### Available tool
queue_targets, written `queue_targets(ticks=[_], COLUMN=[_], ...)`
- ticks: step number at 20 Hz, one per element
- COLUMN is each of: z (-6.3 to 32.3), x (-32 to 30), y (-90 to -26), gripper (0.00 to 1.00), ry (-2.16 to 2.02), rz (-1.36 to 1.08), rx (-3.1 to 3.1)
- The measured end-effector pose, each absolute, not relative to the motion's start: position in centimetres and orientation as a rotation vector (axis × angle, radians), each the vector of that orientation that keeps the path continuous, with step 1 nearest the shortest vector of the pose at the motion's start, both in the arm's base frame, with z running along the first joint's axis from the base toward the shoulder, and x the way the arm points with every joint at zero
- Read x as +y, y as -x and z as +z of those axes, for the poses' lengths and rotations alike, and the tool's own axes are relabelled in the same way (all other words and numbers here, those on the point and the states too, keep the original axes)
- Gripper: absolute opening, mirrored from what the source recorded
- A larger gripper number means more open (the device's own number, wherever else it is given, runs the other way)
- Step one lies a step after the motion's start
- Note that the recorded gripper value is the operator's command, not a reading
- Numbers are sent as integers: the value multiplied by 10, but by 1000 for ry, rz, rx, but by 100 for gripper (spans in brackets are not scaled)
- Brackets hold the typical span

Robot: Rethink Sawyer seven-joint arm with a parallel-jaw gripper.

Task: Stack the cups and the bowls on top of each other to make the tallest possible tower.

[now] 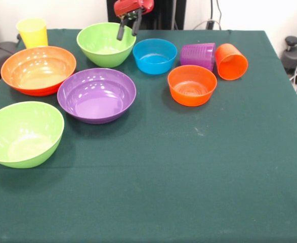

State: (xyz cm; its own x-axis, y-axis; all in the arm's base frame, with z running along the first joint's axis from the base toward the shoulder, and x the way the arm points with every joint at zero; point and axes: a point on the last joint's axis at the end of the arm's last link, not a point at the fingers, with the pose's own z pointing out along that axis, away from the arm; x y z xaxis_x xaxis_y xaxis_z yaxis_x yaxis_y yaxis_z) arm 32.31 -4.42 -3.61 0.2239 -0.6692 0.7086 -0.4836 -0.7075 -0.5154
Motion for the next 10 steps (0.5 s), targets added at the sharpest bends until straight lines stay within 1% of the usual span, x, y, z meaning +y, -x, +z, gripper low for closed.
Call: queue_targets(ticks=[10], z=[-23], x=[-67], y=[-321], gripper=[100], ry=[2346], rz=[-1551], rx=[1098])
